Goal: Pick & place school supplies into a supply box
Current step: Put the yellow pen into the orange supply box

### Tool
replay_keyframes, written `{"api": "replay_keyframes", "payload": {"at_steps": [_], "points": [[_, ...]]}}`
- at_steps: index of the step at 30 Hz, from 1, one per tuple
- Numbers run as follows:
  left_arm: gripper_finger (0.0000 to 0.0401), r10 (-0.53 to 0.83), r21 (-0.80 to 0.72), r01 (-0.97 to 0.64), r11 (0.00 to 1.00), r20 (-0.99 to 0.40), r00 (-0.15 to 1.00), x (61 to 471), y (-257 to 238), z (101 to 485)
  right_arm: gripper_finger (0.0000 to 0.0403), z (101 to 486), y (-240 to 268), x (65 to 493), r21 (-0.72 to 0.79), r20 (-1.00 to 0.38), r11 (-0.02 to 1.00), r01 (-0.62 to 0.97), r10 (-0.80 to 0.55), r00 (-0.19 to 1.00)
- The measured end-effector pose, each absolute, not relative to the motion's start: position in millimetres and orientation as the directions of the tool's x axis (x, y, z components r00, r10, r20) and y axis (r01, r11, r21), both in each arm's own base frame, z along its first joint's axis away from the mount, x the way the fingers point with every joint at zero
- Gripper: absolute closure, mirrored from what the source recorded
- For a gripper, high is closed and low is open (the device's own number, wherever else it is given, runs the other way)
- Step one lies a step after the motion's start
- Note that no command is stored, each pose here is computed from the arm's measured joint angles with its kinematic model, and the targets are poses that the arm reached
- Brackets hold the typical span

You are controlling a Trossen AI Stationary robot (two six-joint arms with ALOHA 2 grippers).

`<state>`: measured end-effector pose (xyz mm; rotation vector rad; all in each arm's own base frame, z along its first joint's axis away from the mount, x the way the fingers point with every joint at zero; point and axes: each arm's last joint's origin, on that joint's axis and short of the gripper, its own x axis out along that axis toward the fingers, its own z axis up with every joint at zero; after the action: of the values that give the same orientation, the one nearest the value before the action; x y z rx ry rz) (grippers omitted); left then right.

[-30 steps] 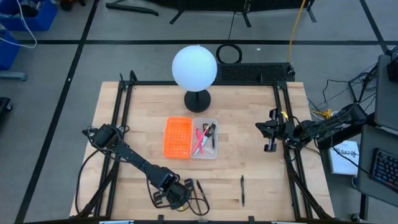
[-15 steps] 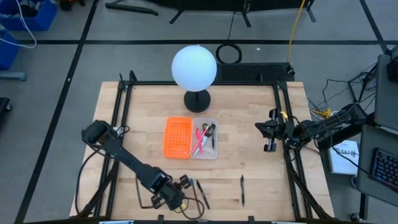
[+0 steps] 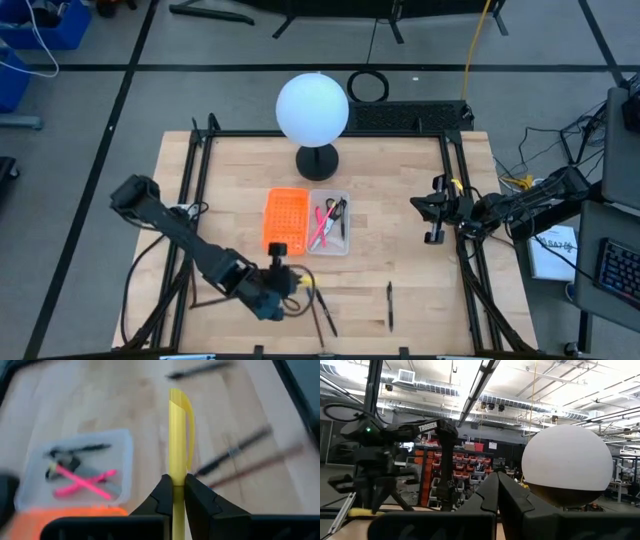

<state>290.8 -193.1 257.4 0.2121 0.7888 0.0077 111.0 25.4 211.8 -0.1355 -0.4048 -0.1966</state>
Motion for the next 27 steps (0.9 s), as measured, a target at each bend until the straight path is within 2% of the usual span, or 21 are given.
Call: {"api": "replay_keyframes", "payload": {"at_steps": [3,7,15,21,25,27], "points": [[0.0373,0.114,0.066,-0.094,0.993,-0.697,0.708,295,-185,259,0.0403,212,25,111,-0.091,0.403,0.972,0.216,-0.162,0.901],[0.0367,0.16,-0.045,-0.264,0.964,-0.693,0.703,301,-174,258,0.0403,212,25,111,-0.092,0.403,0.972,0.216,-0.162,0.901],[0.0373,0.381,-0.109,-0.622,0.776,-0.704,0.599,314,-134,246,0.0403,212,25,111,-0.141,0.402,0.961,0.237,-0.163,0.901],[0.0373,0.419,-0.179,-0.729,0.661,-0.717,0.557,326,-102,245,0.0403,212,25,111,-0.145,0.402,0.96,0.238,-0.163,0.901],[0.0373,0.424,-0.182,-0.787,0.59,-0.759,0.494,344,-73,228,0.0403,214,25,110,-0.139,0.428,0.958,0.249,-0.169,0.888],[0.0373,0.397,-0.225,-0.796,0.562,-0.771,0.498,356,-61,217,0.0403,215,25,109,-0.152,0.437,0.954,0.26,-0.171,0.883]]}}
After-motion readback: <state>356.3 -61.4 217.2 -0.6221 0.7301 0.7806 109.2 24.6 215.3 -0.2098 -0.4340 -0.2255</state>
